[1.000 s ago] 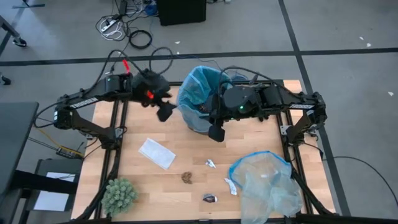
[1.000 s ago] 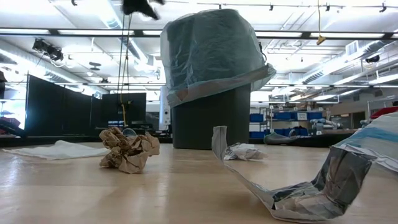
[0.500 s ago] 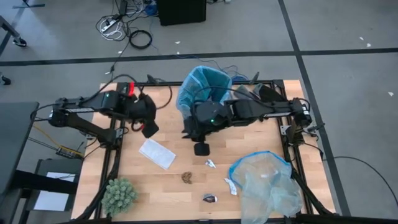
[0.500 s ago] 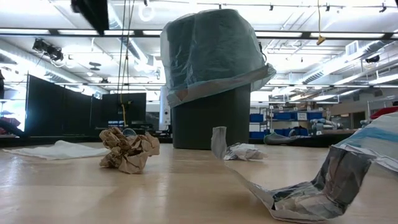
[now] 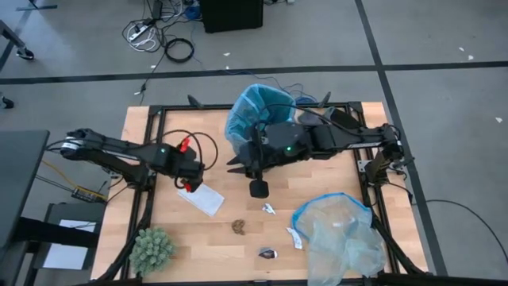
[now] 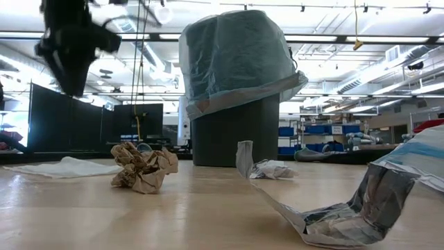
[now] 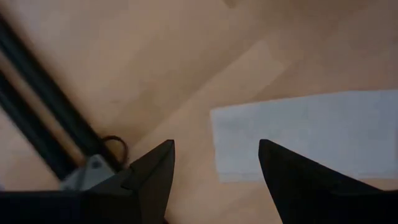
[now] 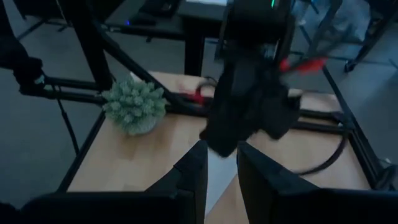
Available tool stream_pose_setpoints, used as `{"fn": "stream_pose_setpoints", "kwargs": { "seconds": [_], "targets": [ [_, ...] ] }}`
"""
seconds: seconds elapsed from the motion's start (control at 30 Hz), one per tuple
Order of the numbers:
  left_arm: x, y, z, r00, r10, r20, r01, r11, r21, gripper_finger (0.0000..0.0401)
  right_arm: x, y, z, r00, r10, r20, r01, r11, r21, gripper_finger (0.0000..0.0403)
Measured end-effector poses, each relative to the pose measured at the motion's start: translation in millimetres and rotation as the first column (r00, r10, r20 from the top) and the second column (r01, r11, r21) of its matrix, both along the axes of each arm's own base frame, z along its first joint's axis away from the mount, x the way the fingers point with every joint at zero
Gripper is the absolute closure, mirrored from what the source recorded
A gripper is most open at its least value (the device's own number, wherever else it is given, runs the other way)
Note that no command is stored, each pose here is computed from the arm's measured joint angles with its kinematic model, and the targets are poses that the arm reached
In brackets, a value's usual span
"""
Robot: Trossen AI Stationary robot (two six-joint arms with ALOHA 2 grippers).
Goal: Place trash/remove bag and relplace
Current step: Put the white wipes into the trash bin
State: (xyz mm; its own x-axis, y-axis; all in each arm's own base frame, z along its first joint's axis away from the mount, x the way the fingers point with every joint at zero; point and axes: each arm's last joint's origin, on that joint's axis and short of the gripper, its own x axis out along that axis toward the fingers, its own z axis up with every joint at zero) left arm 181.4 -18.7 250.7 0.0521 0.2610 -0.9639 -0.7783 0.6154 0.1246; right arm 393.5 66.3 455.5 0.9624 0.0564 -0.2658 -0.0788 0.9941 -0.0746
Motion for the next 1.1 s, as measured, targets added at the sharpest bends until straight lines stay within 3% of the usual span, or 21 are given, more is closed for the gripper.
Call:
{"fn": "stream_pose_setpoints", "kwargs": {
  "seconds": [0.27,0.87,1.0,1.1],
  "targets": [
    [-3,-3,-59,0.999,0.024,0.036,-0.019,0.99,-0.142,0.0159,-3,-1,5,1.0,-0.001,0.027,0.0,1.0,0.005,0.0329],
    [-22,0,-116,0.992,0.071,0.1,-0.059,0.991,-0.117,0.0162,-3,-1,5,1.0,-0.004,0.023,0.004,1.0,0.004,0.0329],
    [-28,2,-122,0.991,0.104,0.087,-0.096,0.99,-0.099,0.0194,-3,-1,5,1.0,-0.004,0.025,0.004,1.0,0.004,0.0329],
    [-29,2,-122,0.99,0.11,0.084,-0.102,0.991,-0.089,0.0243,-3,-1,5,1.0,-0.004,0.025,0.004,1.0,0.003,0.0329]
  ]
}}
